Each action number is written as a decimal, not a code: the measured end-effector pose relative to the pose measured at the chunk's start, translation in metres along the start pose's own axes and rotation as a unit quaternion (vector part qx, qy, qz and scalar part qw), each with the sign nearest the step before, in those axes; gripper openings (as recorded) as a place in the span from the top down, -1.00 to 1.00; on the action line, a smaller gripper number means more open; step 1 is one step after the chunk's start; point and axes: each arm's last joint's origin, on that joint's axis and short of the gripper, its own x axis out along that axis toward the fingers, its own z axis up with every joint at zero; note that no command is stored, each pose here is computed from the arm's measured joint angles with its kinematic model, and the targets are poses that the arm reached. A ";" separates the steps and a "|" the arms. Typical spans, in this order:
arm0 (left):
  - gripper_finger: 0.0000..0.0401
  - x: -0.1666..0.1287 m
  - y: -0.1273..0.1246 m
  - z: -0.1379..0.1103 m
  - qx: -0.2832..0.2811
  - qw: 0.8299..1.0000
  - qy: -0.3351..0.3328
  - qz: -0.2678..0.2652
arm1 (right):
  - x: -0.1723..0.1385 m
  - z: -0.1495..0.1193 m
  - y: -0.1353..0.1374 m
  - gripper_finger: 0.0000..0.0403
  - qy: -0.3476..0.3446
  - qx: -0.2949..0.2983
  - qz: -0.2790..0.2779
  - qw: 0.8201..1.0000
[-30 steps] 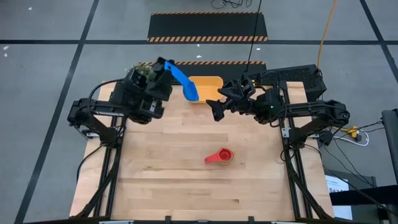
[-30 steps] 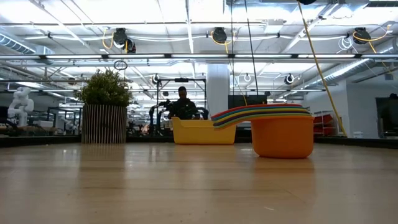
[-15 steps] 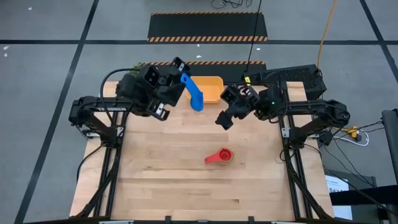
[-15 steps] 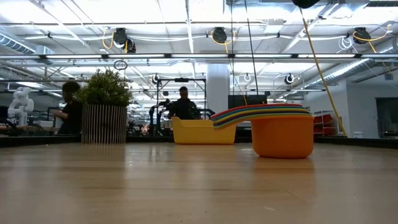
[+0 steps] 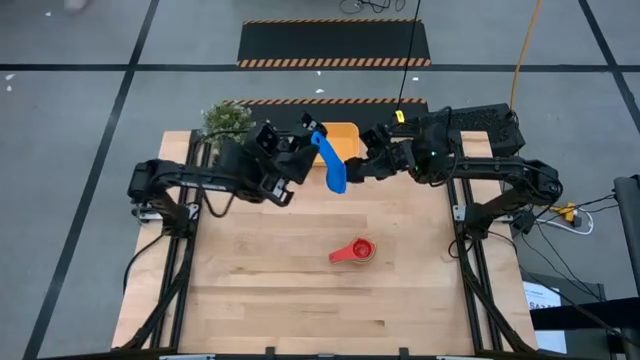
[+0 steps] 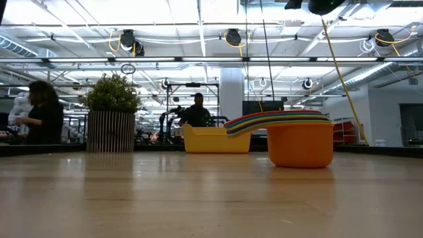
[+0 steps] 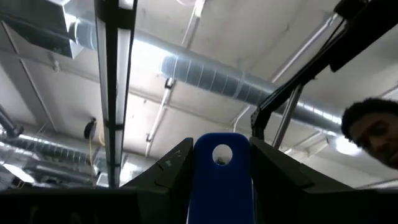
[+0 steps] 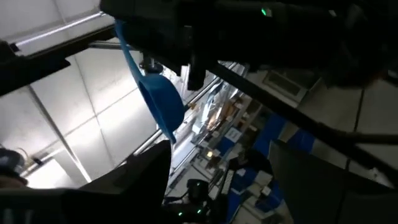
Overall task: Nest measuring cups in basket
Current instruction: Stack the blue measuring cup on top of the red measuring cup
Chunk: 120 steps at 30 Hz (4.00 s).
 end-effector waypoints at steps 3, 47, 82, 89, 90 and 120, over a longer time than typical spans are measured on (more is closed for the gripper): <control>0.28 -0.004 0.003 -0.009 -0.003 0.999 -0.032 -0.002 | 0.000 0.000 0.002 -0.30 -0.004 -0.047 0.009 0.999; 0.28 -0.013 0.033 -0.044 -0.070 0.988 0.121 0.071 | -0.009 0.000 -0.004 0.00 0.109 0.070 -0.039 0.991; 0.04 -0.010 0.018 -0.017 0.014 0.953 0.240 0.185 | -0.036 0.002 0.017 0.97 0.034 0.075 -0.159 0.984; -0.32 -0.018 0.004 0.039 -0.105 0.907 0.283 0.292 | -0.060 0.003 0.026 1.00 0.012 0.087 -0.220 0.972; -0.35 -0.021 0.003 0.045 -0.131 0.896 0.286 0.314 | -0.063 0.001 0.026 1.00 0.012 0.087 -0.233 0.969; -0.07 -0.067 0.014 -0.027 -0.415 0.651 0.359 0.524 | -0.078 -0.069 0.031 1.00 0.057 0.003 -0.502 0.863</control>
